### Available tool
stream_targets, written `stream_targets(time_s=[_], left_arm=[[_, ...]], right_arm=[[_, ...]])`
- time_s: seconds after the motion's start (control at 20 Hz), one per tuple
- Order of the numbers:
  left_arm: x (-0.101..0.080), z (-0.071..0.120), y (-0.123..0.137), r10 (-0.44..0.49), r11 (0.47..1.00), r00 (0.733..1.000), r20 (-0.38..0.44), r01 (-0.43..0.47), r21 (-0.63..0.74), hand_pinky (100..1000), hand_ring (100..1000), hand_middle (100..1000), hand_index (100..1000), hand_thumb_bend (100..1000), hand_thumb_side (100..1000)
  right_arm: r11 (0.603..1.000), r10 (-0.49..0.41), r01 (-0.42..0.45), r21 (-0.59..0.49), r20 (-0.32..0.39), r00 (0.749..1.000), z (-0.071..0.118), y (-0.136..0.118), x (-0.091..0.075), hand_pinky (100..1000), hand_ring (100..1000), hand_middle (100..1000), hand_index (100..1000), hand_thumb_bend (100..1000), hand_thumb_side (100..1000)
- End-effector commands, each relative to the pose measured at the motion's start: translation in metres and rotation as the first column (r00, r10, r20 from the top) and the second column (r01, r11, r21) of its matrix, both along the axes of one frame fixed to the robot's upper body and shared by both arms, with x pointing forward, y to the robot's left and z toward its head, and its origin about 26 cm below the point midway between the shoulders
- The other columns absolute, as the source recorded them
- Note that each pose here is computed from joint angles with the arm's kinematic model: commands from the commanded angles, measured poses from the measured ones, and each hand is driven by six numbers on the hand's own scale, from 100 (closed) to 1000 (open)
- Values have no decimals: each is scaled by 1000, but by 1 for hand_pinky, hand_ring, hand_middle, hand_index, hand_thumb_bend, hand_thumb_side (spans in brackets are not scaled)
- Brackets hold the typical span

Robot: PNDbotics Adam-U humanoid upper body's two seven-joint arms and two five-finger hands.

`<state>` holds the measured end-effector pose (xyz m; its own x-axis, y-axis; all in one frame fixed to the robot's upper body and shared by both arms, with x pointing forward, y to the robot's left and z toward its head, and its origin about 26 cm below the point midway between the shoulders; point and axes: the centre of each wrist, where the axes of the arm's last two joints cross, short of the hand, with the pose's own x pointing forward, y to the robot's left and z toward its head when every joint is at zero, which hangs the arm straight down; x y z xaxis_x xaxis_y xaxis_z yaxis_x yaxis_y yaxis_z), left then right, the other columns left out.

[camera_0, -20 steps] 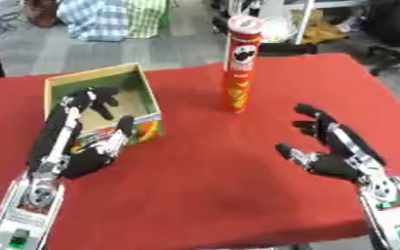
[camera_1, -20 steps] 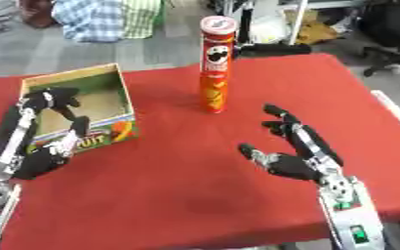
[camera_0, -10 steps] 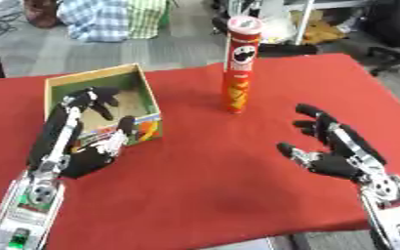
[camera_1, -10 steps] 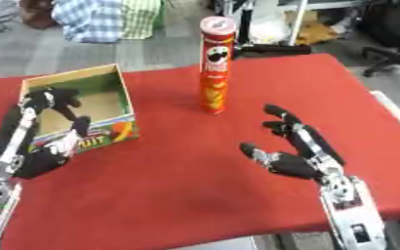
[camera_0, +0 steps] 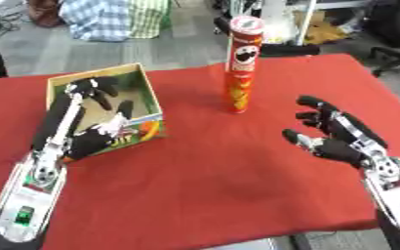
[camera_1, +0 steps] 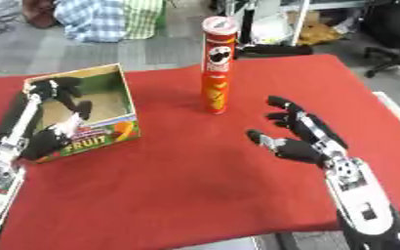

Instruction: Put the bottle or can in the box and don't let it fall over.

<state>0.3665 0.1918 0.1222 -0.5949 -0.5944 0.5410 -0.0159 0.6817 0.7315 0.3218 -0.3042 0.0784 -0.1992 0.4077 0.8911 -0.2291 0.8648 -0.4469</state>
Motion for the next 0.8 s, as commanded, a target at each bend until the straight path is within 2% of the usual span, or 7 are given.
stream_targets(time_s=[0.05,0.25,0.6,0.65,0.7,0.8], left_arm=[[11,9,7,26,999,999,26,-26,19,750,504,579,805,289,709],[23,12,10,61,997,998,34,-63,40,750,506,580,805,288,709],[37,17,14,127,991,990,60,-130,42,749,509,583,806,292,702],[38,18,15,135,989,989,67,-138,44,749,511,585,808,246,718],[39,19,15,143,988,987,76,-147,47,749,512,585,808,297,701],[41,22,17,158,985,983,92,-164,54,749,512,585,808,297,700]], right_arm=[[1000,-8,9,-18,16,1000,9,-14,9,928,885,954,967,541,382],[1000,3,-2,-21,26,1000,10,-24,21,930,887,954,967,550,391],[999,53,-53,-8,89,995,13,-37,42,939,896,956,968,548,407],[998,63,-63,-6,96,993,13,-38,45,940,897,956,967,516,421],[997,73,-73,-1,103,992,13,-39,48,940,897,957,968,543,417],[996,89,-90,8,113,990,12,-41,53,940,897,957,967,539,421]])
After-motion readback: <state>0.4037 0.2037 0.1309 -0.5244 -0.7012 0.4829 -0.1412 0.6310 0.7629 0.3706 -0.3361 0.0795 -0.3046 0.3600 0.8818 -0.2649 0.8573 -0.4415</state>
